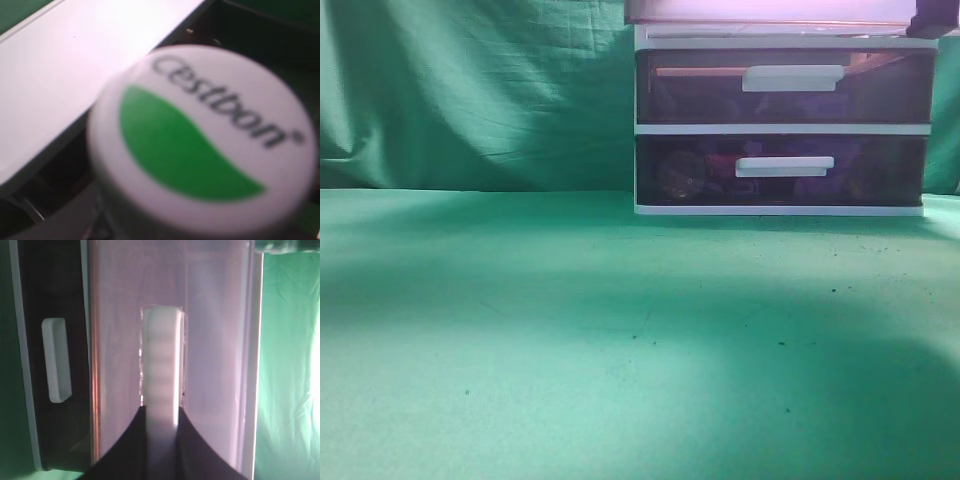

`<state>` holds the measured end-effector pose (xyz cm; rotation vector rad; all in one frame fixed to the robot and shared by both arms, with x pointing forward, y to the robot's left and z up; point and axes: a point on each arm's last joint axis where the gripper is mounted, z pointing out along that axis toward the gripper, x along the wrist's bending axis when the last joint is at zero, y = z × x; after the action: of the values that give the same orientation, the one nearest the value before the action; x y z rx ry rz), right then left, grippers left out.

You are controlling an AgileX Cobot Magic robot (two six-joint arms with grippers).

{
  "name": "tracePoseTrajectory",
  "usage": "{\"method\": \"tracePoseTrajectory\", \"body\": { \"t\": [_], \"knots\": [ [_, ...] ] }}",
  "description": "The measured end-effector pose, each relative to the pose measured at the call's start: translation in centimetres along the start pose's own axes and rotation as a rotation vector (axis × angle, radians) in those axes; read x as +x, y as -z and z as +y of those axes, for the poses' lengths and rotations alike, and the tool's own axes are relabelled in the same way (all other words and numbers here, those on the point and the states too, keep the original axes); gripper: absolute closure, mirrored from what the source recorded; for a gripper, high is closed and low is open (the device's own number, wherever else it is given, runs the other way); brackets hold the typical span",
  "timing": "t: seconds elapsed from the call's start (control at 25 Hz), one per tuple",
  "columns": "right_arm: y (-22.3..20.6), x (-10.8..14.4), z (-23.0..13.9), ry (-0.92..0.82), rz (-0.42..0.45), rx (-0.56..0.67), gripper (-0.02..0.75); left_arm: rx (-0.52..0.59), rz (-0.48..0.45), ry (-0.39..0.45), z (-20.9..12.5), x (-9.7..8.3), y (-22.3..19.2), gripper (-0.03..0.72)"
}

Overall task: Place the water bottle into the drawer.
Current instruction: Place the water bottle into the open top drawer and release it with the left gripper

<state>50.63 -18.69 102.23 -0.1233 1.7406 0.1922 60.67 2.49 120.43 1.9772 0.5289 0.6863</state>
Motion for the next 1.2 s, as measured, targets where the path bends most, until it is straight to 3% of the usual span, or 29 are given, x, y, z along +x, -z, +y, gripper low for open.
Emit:
{"method": "tracePoseTrajectory", "body": {
  "t": [0.36,0.44,0.52,0.6,0.8,0.96,1.2],
  "knots": [
    [0.0,0.1,0.0,-0.003,0.011,-0.003,0.659,0.13,0.007,-0.096,-3.3,-0.9,-4.7,0.391],
    [0.0,0.2,0.0,-0.005,0.013,-0.002,0.659,0.126,0.003,-0.102,-3.3,-1.2,-4.9,0.295],
    [0.0,0.2,0.0,-0.008,0.017,-0.002,0.659,0.113,0.005,-0.101,-3.3,-1.3,-5.3,0.134],
    [0.0,0.3,0.0,-0.018,0.024,-0.004,0.659,0.091,0.0,-0.094,-3.4,-1.8,-6.1,0.048],
    [0.0,0.3,0.0,-0.038,0.031,-0.002,0.659,-0.046,-0.03,-0.002,-2.4,-3.2,-7.1,0.048],
    [0.1,0.3,0.0,-0.046,0.033,0.001,0.659,-0.169,-0.013,-0.003,-1.0,-4.0,-7.0,0.048],
    [0.1,0.4,-0.1,-0.053,0.041,0.004,0.659,-0.175,-0.02,-0.027,-0.6,-4.3,-6.6,0.048]
  ]
}}
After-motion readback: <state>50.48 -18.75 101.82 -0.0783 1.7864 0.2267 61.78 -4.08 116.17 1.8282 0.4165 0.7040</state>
